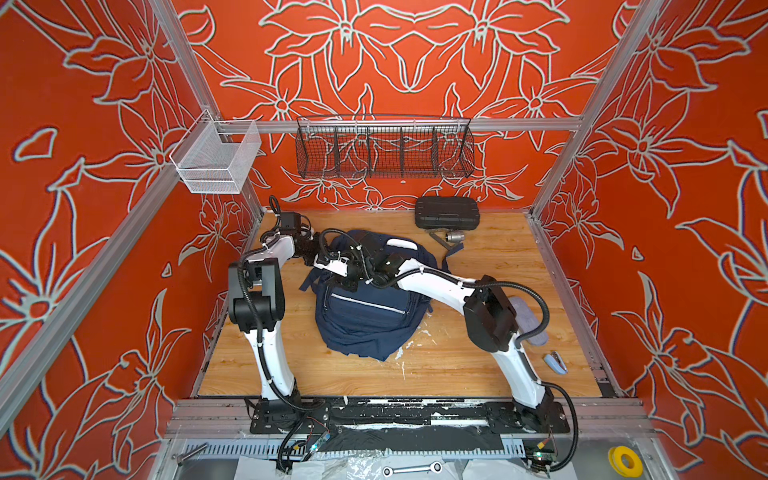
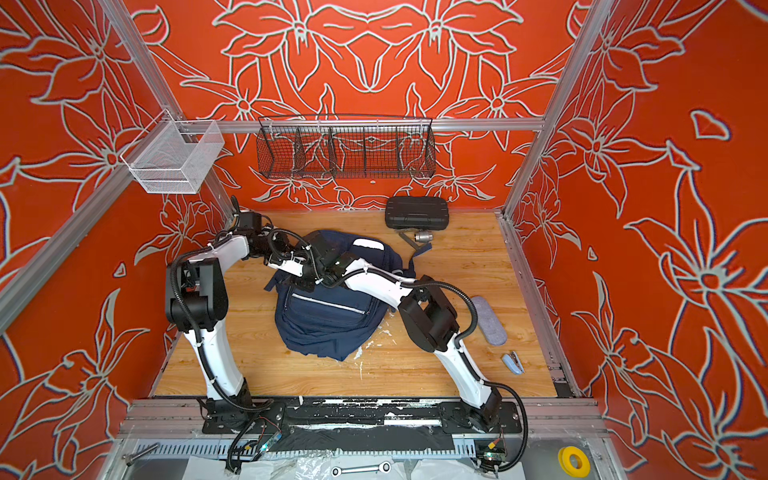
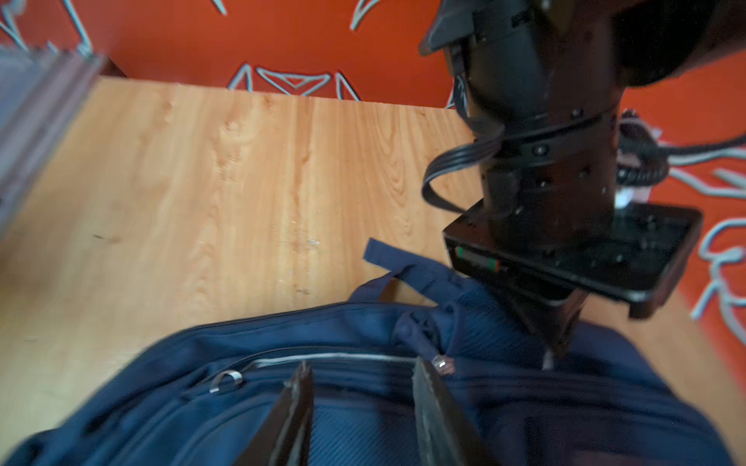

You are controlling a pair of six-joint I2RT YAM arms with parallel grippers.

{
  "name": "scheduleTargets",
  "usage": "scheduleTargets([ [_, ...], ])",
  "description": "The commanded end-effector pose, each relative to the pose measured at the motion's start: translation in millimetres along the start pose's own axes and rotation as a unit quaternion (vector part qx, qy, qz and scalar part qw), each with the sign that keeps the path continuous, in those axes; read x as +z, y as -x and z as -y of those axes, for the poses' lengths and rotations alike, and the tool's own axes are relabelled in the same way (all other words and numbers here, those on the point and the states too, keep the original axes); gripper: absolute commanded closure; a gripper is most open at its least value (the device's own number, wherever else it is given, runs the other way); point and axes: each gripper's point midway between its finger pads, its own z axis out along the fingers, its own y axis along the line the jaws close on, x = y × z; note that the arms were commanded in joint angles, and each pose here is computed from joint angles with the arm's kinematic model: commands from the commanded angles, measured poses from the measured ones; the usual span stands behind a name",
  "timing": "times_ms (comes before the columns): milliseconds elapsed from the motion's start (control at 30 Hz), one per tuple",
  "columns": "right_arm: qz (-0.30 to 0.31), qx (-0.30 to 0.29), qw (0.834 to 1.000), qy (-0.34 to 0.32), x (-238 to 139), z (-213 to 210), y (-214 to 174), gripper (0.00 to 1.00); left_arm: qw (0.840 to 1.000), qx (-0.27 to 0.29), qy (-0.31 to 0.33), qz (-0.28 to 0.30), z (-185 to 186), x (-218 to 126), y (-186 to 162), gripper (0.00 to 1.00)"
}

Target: Pack the student bag

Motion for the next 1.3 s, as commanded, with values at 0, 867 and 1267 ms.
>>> scheduleTargets([
  [0, -0.047, -0.081, 0.996, -0.003, 13, -1, -23, 0.56, 0.999, 0.017, -0.034, -0.014, 29, -14, -16, 1.0],
  [867, -0.137, -0.207, 0.964, -0.09, 44, 17, -65, 0.64, 0.998, 0.029, -0.047, -0.032, 49, -25, -48, 1.0],
  [1267, -0.1, -0.209, 0.968, -0.099, 32, 2, -49, 0.94, 0.998, 0.025, -0.037, -0.036, 42, -24, -55, 1.0],
])
